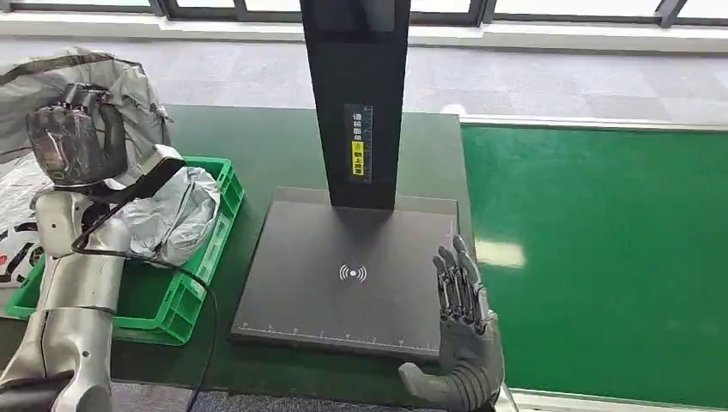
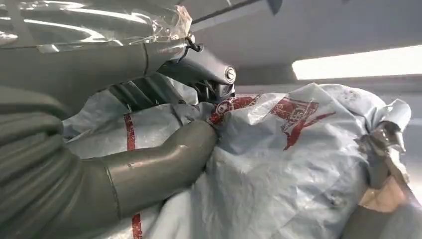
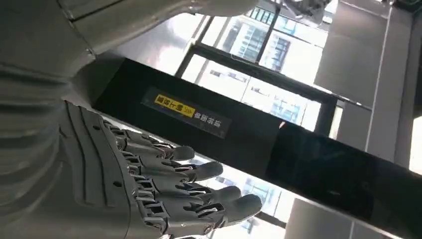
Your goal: Moved the parcel from conveyor to table for the left to box.
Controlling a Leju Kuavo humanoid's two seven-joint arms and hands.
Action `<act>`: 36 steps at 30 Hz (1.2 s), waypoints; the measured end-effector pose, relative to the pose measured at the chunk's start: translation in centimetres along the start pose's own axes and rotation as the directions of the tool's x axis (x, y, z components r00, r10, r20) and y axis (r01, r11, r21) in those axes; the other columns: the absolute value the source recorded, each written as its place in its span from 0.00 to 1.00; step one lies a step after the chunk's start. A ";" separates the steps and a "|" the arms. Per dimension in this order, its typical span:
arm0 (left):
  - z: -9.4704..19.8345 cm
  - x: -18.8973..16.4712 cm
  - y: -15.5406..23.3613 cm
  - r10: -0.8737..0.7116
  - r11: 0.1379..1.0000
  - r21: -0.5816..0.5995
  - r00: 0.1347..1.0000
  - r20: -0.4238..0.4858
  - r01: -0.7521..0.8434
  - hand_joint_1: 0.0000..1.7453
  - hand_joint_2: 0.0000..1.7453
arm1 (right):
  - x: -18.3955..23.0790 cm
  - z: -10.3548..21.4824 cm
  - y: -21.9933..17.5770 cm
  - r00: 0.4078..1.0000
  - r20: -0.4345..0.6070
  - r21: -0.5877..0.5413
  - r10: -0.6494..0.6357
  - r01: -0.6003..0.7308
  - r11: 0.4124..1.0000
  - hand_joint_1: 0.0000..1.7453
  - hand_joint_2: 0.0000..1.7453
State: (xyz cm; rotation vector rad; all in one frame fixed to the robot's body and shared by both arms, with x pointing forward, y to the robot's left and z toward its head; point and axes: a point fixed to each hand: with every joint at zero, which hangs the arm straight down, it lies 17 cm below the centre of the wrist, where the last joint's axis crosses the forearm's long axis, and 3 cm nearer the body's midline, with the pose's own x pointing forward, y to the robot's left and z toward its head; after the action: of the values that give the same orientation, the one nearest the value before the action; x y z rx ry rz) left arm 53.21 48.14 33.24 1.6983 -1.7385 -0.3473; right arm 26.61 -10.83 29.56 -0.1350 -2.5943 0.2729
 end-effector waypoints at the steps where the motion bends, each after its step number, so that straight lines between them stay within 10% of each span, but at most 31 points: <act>1: 0.0 -0.7 -0.8 -0.015 1.000 -0.026 0.999 -0.035 0.015 1.00 1.00 | 0.1 0.1 0.2 1.000 0.001 0.011 -0.004 0.004 1.000 0.00 1.00; 8: 5.9 -5.6 -11.4 -0.147 0.878 -0.480 0.949 -0.278 -0.004 1.00 1.00 | 0.5 0.2 0.7 1.000 0.005 0.045 -0.030 0.030 0.999 0.00 1.00; 14: 7.2 -6.2 -12.4 -0.174 0.849 -0.528 0.941 -0.290 -0.006 1.00 1.00 | 0.6 0.2 0.8 0.999 0.006 0.053 -0.035 0.034 0.998 0.00 1.00; 16: 14.9 -8.8 -16.3 -0.313 0.666 -0.745 0.896 -0.314 -0.028 1.00 1.00 | 0.4 0.1 1.4 0.998 0.008 0.094 -0.054 0.053 0.994 0.00 1.00; 28: 19.3 -9.9 -17.5 -0.373 0.571 -0.821 0.879 -0.298 -0.036 1.00 1.00 | 0.4 -0.7 2.0 0.997 0.012 0.119 -0.072 0.070 0.990 0.00 1.00; 29: 19.4 -9.8 -17.5 -0.370 0.565 -0.824 0.882 -0.293 -0.037 0.62 1.00 | 0.4 -0.8 2.1 0.997 0.013 0.123 -0.074 0.072 0.990 0.00 1.00; 30: 19.6 -9.7 -17.7 -0.363 0.560 -0.828 0.886 -0.287 -0.038 0.00 1.00 | 0.4 -0.8 2.2 0.997 0.013 0.124 -0.076 0.074 0.990 0.00 1.00; 35: 20.1 -9.3 -17.9 -0.335 0.561 -0.827 0.900 -0.278 -0.047 0.00 1.00 | 0.3 -1.1 2.4 0.997 0.019 0.133 -0.069 0.066 0.989 0.00 1.00; 36: 20.1 -9.3 -17.9 -0.334 0.562 -0.826 0.900 -0.278 -0.047 0.00 0.00 | 0.3 -1.2 2.3 0.997 0.018 0.131 -0.069 0.066 0.989 0.00 1.00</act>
State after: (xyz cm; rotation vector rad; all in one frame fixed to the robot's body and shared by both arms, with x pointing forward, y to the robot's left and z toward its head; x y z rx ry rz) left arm 53.94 49.76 4.84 1.0804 -0.8580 -0.6972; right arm 27.04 -8.30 30.18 0.0022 -2.5882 0.4205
